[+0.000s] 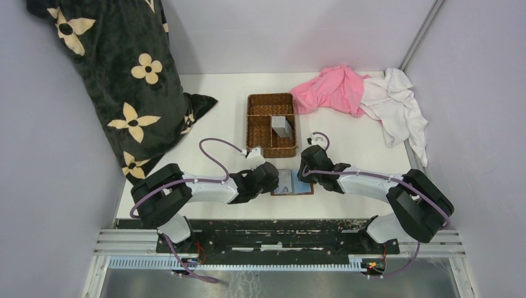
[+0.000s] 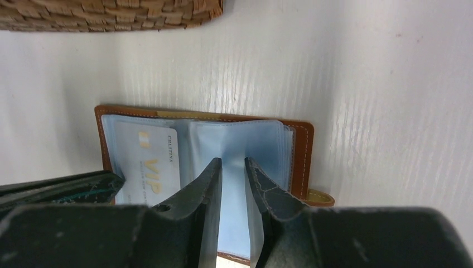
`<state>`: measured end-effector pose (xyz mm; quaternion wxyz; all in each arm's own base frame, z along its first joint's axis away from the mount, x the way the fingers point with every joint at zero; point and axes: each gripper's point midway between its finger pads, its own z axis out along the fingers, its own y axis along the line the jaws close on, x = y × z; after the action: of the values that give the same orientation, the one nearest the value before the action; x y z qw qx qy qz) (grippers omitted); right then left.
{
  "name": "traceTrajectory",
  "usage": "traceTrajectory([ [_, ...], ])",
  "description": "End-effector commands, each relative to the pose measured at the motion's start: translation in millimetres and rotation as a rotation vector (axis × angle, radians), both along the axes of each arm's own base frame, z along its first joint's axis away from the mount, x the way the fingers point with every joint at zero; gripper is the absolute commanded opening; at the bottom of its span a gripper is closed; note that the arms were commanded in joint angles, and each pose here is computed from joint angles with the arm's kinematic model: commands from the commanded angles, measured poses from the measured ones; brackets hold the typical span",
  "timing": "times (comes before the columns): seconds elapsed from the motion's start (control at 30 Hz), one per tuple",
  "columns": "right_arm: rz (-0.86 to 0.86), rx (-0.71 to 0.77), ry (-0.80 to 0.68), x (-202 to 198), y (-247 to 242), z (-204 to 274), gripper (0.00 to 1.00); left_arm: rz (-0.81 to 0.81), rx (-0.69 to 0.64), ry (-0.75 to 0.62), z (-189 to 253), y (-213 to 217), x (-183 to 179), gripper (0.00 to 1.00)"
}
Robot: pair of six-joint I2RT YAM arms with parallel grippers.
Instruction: Put the credit cards into the card holder
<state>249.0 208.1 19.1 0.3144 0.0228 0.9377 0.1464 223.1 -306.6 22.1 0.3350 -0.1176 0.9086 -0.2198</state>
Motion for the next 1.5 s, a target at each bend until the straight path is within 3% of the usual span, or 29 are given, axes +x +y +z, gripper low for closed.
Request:
traceTrajectory([
  [0.0,-0.008,-0.068,0.108,-21.4,-17.2,-39.9,0.28,-0.047,0.138,0.042,-29.0,21.0,-7.3,0.20],
  [0.47,-0.067,-0.125,0.097,-27.7,-43.1,-36.4,0.29,-0.001,0.150,0.049,-30.5,46.3,-5.2,0.20],
  [0.73,-0.069,-0.100,0.091,-28.9,-44.2,-34.0,0.34,-0.008,0.124,0.042,-26.7,40.0,-3.2,0.20],
  [1.2,-0.015,-0.059,0.023,-8.3,-24.0,7.8,0.43,0.005,0.080,-0.092,41.7,24.1,24.1,0.24],
  [1.47,0.028,-0.017,0.008,-5.4,-11.7,18.6,0.45,0.007,0.062,-0.118,57.9,20.2,29.0,0.24],
])
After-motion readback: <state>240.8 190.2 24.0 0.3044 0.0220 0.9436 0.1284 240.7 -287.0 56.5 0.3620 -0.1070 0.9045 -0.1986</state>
